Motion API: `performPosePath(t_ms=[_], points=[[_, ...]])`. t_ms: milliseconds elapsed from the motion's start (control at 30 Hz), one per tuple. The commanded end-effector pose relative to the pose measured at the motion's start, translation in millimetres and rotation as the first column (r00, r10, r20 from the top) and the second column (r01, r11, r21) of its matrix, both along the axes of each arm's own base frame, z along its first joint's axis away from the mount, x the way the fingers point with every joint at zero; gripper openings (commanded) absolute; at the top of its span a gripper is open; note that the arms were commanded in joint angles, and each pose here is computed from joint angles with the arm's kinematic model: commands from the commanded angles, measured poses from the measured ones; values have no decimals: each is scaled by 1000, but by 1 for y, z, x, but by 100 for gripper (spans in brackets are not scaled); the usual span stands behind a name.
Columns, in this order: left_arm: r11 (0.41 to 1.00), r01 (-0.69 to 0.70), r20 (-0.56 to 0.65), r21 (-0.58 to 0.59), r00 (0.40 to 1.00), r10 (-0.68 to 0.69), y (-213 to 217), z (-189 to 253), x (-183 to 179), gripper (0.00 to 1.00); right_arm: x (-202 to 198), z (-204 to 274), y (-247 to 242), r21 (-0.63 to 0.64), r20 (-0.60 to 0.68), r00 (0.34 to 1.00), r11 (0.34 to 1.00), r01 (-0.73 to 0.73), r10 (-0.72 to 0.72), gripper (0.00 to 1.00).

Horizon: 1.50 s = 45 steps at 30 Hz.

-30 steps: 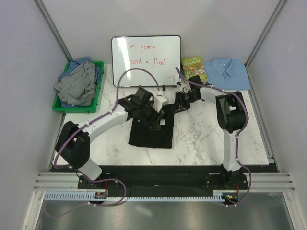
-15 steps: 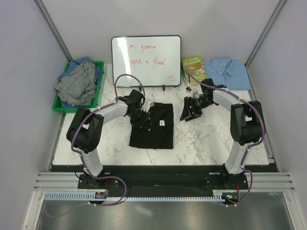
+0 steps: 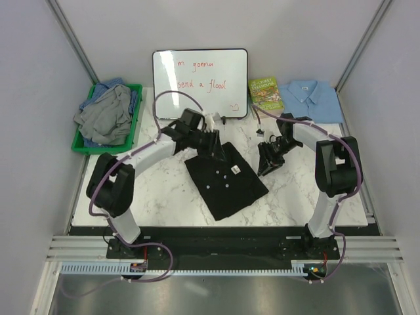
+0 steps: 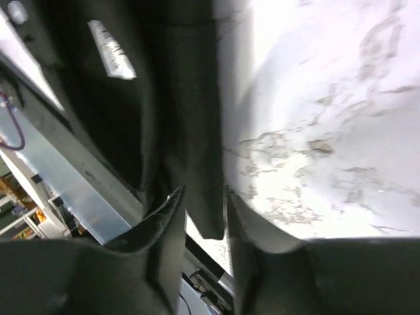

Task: Fold and stack the long sleeve shirts
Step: Fold the shirt

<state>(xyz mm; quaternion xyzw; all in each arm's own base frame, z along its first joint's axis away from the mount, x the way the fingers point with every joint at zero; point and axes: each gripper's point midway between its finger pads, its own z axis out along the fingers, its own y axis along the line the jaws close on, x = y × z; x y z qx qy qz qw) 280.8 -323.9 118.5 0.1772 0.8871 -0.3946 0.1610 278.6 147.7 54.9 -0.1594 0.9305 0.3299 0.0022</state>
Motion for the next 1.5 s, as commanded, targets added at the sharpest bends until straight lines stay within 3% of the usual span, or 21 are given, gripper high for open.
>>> performPosePath(t_ms=[0, 67, 233, 333, 400, 433, 533, 633, 800, 900, 933, 1033, 1133, 1200, 1300, 1333, 1367, 1400, 1467], points=[[996, -70, 158, -54, 984, 78, 26, 37, 74, 35, 26, -21, -13, -101, 72, 996, 994, -51, 58, 30], [993, -104, 133, -53, 985, 110, 38, 30, 88, 34, 41, -32, -14, -142, 88, 994, 988, -59, 72, 23], [986, -166, 45, -37, 985, 167, 60, 3, 96, 34, 77, -38, -13, -174, 135, 986, 982, -71, 96, 17], [989, -151, 73, -6, 986, 151, 65, -8, 95, 44, 96, -28, -15, -197, 174, 977, 976, -90, 125, 18], [991, -128, 60, 27, 990, 126, 70, -20, 90, 48, 96, -10, -16, -174, 171, 977, 980, -94, 124, 28], [991, -121, 45, 48, 992, 119, 72, -28, 87, 49, 91, -2, -14, -151, 164, 978, 983, -103, 127, 38], [987, -96, -13, 129, 995, 98, 84, -53, 74, 48, 58, 19, -8, -67, 96, 984, 988, -141, 147, 57], [973, -95, -54, 209, 993, 108, 99, -70, 61, 42, 16, 31, -2, 8, 2, 987, 987, -158, 158, 66], [957, -99, -176, 273, 973, 151, 115, -93, 27, 29, -18, 16, 3, 12, -67, 971, 973, -229, 229, 65], [947, -131, -267, 292, 940, 212, 123, -103, 6, 15, -19, -2, 1, -17, -81, 960, 962, -271, 269, 54], [945, -140, -291, 296, 929, 229, 125, -105, 0, 9, -12, -11, -3, -47, -82, 958, 959, -281, 276, 41], [946, -158, -342, 282, 905, 253, 126, -104, -22, 2, 20, -29, -13, -157, -21, 960, 947, -280, 281, 15], [958, -176, -424, 227, 867, 260, 124, -99, -54, 2, 61, -40, -16, -233, 72, 955, 936, -264, 288, 5], [967, -212, -406, 140, 879, 251, 117, -80, -54, 2, 81, -40, -14, -250, 120, 949, 934, -256, 293, 6], [960, -270, -343, 77, 897, 280, 122, -66, -42, 18, 117, -22, -5, -238, 230, 932, 945, -226, 281, 18], [957, -284, -303, 49, 909, 286, 123, -55, -34, 27, 128, -7, 0, -225, 279, 921, 951, -211, 271, 25], [955, -295, -280, 33, 914, 292, 125, -49, -27, 30, 130, 3, 3, -196, 301, 920, 960, -199, 252, 29], [951, -308, -251, 19, 920, 302, 129, -43, -18, 32, 132, 13, 3, -185, 321, 917, 965, -183, 236, 43], [962, -271, -164, -25, 951, 263, 125, -22, 1, 37, 133, 39, -3, -164, 370, 911, 978, -129, 182, 53]])
